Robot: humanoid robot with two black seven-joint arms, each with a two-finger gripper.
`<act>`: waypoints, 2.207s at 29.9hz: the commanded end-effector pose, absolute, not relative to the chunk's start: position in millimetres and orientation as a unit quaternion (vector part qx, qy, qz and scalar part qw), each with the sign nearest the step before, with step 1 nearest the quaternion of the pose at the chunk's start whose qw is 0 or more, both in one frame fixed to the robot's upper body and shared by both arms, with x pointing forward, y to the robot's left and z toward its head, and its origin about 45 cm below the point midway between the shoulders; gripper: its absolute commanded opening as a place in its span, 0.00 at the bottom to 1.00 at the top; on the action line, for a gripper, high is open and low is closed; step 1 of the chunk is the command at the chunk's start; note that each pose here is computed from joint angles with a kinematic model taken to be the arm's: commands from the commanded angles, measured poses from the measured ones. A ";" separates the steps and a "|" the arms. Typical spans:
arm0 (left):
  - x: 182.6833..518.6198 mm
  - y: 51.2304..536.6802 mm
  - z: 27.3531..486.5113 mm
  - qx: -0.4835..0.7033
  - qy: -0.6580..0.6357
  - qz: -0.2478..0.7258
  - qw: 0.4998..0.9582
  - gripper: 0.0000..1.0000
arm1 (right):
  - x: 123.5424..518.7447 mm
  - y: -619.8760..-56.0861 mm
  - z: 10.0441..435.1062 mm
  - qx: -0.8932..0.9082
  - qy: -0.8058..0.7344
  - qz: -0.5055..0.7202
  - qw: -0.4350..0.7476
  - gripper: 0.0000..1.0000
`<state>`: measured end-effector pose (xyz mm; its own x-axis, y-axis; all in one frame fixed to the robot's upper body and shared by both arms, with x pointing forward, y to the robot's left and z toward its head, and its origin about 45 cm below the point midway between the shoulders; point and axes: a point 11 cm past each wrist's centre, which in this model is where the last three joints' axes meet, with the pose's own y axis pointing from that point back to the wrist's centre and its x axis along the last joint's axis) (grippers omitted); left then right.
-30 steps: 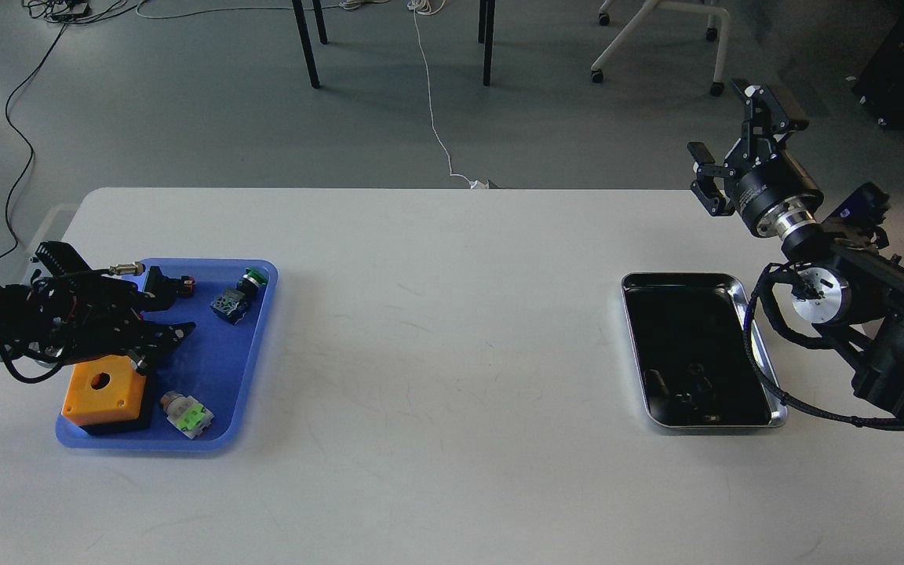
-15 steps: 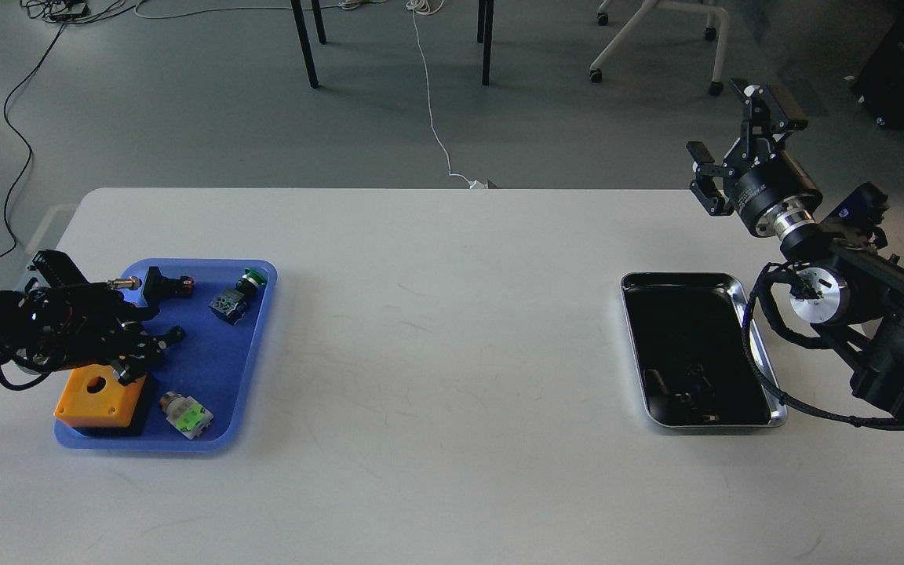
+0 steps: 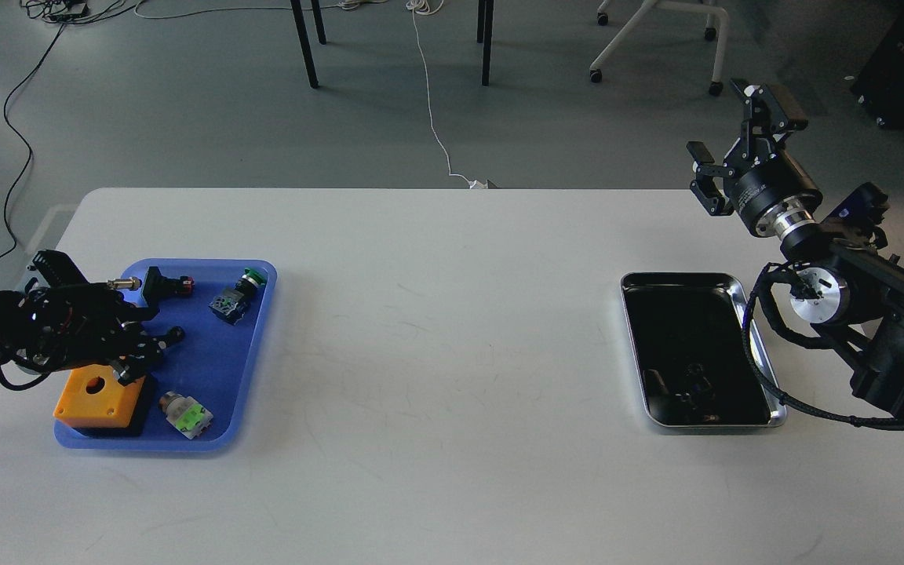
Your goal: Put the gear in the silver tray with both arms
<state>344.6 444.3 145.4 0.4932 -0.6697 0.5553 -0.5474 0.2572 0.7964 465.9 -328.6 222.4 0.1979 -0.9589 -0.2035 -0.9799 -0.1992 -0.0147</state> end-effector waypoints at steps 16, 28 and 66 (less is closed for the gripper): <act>369.3 408.1 148.5 0.585 -0.529 -0.063 0.611 0.49 | 462.9 -327.6 219.1 -0.773 0.625 0.079 0.071 0.98; 369.0 408.2 148.2 0.585 -0.529 -0.064 0.611 0.79 | 460.9 -329.3 218.7 -0.770 0.627 0.084 0.079 0.98; 357.0 434.0 134.9 0.615 -0.503 -0.093 0.600 0.46 | 458.6 -331.0 214.6 -0.768 0.629 0.088 0.078 0.98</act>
<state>357.1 433.9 135.1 0.4754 -0.7303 0.4906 -0.5084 0.2270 0.8307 459.1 -330.8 215.6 0.1933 -0.9532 -0.2325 -0.9805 -0.1962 -0.0107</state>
